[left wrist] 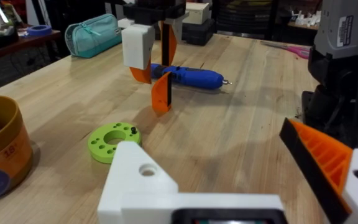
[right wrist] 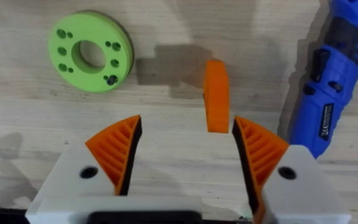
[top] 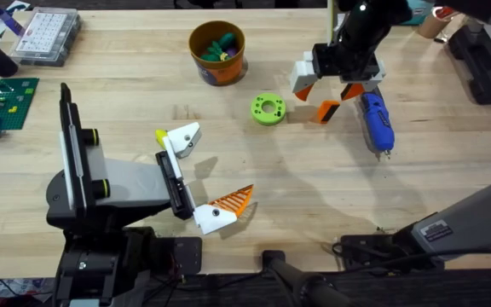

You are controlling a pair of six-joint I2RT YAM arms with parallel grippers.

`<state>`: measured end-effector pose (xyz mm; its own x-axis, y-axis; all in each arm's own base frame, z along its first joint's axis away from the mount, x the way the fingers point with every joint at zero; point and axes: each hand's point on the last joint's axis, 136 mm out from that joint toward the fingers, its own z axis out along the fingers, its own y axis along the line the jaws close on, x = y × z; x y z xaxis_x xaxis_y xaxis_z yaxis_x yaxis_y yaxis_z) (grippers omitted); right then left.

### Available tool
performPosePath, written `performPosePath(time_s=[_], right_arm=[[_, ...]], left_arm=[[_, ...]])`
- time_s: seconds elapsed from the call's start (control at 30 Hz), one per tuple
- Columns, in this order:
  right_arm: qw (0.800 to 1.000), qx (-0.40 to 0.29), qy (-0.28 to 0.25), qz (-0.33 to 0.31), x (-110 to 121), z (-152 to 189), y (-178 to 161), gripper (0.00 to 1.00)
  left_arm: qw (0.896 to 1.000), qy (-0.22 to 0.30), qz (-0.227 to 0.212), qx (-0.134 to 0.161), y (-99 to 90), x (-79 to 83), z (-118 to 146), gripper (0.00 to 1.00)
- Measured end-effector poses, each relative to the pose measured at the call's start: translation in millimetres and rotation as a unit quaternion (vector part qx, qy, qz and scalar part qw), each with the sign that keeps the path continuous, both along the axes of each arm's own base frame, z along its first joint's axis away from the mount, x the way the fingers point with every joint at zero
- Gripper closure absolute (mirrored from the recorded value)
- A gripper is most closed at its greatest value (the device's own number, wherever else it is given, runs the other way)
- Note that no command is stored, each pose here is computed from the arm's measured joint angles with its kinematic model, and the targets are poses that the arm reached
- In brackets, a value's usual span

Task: Pick up the gripper from the table and insert it into the empty holder that is missing its gripper. Then pick up a screw, insert it into the mounting hole, and use the screwdriver to tighten it. Finally, clean up the table by picking up the vegetable and placing it into the bucket.

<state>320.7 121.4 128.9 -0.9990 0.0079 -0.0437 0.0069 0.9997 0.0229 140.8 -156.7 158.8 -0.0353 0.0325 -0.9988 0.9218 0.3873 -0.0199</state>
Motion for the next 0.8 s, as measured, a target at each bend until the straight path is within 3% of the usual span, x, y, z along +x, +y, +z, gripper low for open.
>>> performPosePath(time_s=[0.27,0.5,0.8], right_arm=[[0.999,-0.015,0.036,0.01,-15.7,6.3,-7.6,0.113],[1.0,0.0,-0.001,0.001,-9.9,42.4,-9.1,0.113],[0.999,0.006,-0.012,-0.031,-5.7,43.7,-7.5,0.113]], left_arm=[[1.0,0.001,0.0,0.0,0.0,0.1,-0.1,0.013],[1.0,0.001,0.001,0.0,0.1,0.1,-0.1,0.013],[1.0,0.0,0.0,0.0,0.0,0.0,-0.1,0.014]])
